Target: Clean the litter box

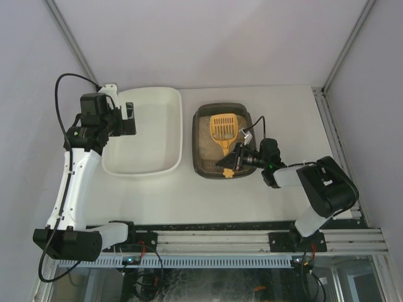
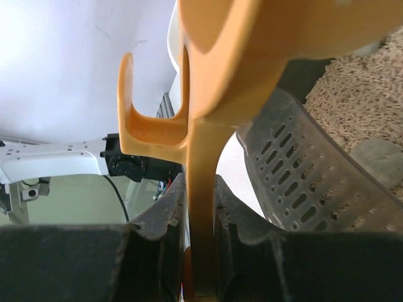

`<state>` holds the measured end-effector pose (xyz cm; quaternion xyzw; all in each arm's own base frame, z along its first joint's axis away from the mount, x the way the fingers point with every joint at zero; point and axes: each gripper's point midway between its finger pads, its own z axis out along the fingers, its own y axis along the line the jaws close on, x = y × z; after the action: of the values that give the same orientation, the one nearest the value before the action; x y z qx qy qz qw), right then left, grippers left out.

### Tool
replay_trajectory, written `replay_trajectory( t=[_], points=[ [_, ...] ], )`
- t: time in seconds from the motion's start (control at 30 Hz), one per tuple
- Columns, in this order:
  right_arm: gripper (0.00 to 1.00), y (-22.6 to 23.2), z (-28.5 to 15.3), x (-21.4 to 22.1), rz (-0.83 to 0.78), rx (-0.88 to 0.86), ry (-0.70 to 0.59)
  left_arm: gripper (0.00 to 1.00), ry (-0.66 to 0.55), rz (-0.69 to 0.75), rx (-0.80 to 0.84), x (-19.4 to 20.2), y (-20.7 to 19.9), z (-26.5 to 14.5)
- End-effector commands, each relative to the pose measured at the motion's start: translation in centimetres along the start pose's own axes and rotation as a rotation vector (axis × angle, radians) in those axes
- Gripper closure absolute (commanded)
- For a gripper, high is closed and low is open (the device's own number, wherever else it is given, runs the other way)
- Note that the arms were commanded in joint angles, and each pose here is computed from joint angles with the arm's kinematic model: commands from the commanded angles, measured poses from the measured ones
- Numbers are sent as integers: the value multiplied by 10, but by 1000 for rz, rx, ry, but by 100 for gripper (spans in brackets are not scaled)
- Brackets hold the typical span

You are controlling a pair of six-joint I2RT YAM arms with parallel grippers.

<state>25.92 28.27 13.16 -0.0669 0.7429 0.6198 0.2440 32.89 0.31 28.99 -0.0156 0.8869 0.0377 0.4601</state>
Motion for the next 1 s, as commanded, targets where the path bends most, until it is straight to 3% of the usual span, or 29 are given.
replay_trajectory(
  t=[0.0,0.07,0.2,0.33,0.47,0.53,0.63,0.73,0.8,0.97],
  points=[
    [100,0,-1,-15,-45,-1,-41,0,-45,-4,35,-6,-3,-10],
    [100,-13,-8,-30,36,-2,-99,0,-46,-5,39,-5,-4,-11],
    [100,-6,7,-21,34,-13,6,0,-40,-5,45,-3,-5,-9],
    [100,-14,-18,-55,135,-50,-134,0,-40,-5,74,-1,-10,-10],
    [100,-8,12,-26,37,54,54,0,-30,-3,72,1,-9,-7],
    [100,-2,7,-30,28,46,56,0,-27,-4,90,2,-13,-6],
    [100,-2,-15,-63,105,-45,-55,0,-19,-3,123,4,-19,-6],
    [100,-1,-1,-46,85,50,53,0,-10,-2,140,6,-22,-4],
    [100,6,12,-29,-25,88,138,0,-7,-5,144,7,-23,-3],
    [100,2,1,-50,42,51,64,0,-7,-11,141,6,-21,-2]
  ],
)
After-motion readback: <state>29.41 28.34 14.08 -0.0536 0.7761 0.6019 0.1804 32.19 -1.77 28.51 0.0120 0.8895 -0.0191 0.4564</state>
